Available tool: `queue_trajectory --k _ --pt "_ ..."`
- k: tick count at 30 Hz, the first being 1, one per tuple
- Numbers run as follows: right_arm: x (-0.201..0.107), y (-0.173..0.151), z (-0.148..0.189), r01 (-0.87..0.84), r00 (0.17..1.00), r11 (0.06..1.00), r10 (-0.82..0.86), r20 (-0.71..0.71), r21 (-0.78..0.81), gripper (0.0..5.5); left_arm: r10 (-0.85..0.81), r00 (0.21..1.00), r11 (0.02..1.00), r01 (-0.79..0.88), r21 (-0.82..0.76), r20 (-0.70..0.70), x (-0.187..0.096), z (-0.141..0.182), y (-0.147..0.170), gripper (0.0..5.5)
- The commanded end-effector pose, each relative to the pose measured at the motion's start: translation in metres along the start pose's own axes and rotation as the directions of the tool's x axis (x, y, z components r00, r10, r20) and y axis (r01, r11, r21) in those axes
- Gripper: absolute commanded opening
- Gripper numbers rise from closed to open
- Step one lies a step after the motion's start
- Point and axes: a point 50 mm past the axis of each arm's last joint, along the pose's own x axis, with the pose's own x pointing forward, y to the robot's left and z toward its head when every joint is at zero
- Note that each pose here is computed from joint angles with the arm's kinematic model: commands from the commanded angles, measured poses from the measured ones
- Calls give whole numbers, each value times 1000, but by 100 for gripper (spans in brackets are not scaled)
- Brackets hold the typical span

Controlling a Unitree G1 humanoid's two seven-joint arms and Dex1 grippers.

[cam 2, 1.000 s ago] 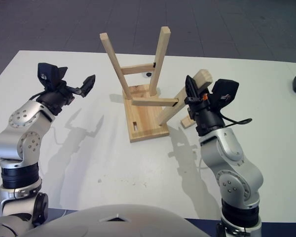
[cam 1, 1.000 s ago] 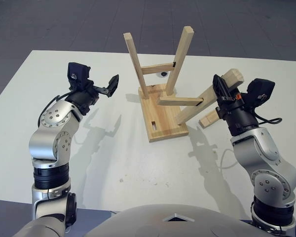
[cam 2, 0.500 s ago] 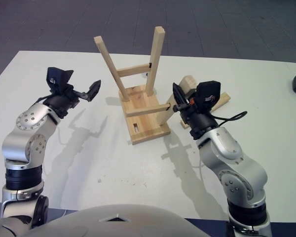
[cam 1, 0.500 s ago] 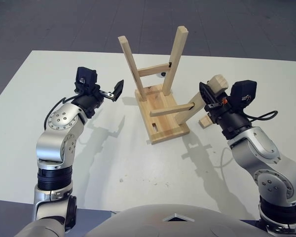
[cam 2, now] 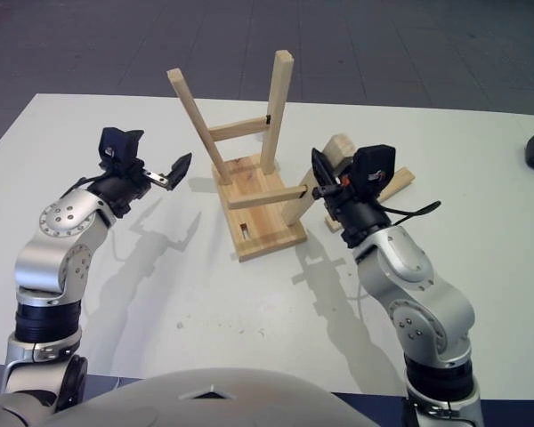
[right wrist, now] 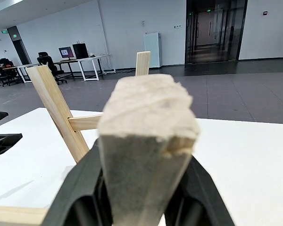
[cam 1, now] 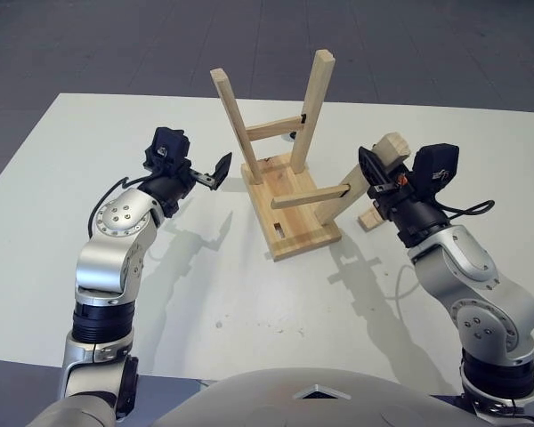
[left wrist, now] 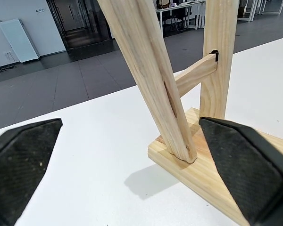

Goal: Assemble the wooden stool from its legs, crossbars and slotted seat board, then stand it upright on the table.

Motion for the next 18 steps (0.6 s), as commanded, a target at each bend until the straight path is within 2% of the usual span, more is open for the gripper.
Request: queue_trajectory --k 1,3,9,18 --pt "-3 -14 -37 72 973 997 -75 -217 -18 144 -5 1000 1000 5 21 -3 1 0 3 540" --pt "-1 -14 -29 81 981 996 -84 -174 -23 177 -8 1000 1000 8 18 -2 1 0 3 540" --pt "12 -17 22 87 991 996 -89 100 26 268 -9 1000 1000 9 10 -4 2 -2 3 540" --pt "22 -30 119 68 907 997 -80 413 45 411 -18 1000 1000 18 9 -8 5 -5 3 540"
